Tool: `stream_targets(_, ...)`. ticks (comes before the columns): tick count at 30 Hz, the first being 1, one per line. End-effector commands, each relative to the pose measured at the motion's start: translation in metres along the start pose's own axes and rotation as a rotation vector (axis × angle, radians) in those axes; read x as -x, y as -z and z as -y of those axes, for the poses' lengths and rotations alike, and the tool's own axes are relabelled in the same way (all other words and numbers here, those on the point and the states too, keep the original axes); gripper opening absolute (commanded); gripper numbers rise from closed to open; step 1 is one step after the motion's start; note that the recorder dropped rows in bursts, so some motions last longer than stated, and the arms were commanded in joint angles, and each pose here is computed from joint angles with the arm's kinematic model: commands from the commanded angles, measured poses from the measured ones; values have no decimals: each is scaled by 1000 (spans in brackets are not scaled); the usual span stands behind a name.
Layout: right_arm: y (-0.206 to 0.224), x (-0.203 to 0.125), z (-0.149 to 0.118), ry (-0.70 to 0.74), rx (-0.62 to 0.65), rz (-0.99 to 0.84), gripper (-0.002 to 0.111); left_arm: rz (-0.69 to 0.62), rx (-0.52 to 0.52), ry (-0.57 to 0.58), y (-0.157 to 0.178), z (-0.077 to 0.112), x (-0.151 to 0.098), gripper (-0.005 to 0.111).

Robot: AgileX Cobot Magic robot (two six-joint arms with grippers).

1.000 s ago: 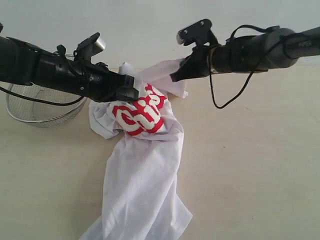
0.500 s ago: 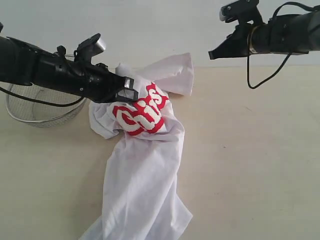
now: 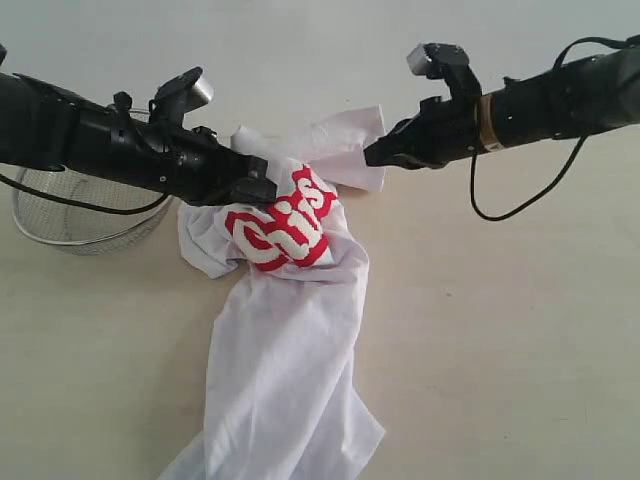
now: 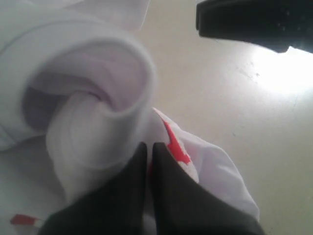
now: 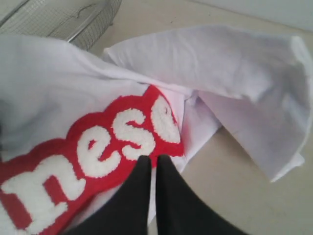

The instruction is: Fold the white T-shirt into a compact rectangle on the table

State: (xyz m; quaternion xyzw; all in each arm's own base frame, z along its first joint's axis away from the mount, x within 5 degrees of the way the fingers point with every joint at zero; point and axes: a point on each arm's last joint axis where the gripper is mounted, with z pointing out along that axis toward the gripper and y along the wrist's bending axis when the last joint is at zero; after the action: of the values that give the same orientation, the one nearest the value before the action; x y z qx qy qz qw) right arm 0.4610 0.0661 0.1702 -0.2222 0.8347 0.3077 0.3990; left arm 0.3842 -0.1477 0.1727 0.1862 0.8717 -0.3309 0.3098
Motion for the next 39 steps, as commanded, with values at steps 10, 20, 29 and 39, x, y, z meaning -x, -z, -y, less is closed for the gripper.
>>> stream_targets(10,-97,20,3,98,-259,71,0,-7,-6,-11,0,2,-1,4)
stream_targets(20,-122,0,37,90,-408,73,0,-7,-6,-11,0,2,-1,4)
stream_targets(29,-116,-8,54,143,-445,48,0,-6,-10,-8,0,2,-1,4)
stream_targets(39,-104,-1,61,169,-432,57,0,-10,-33,-10,0,4,-1,4)
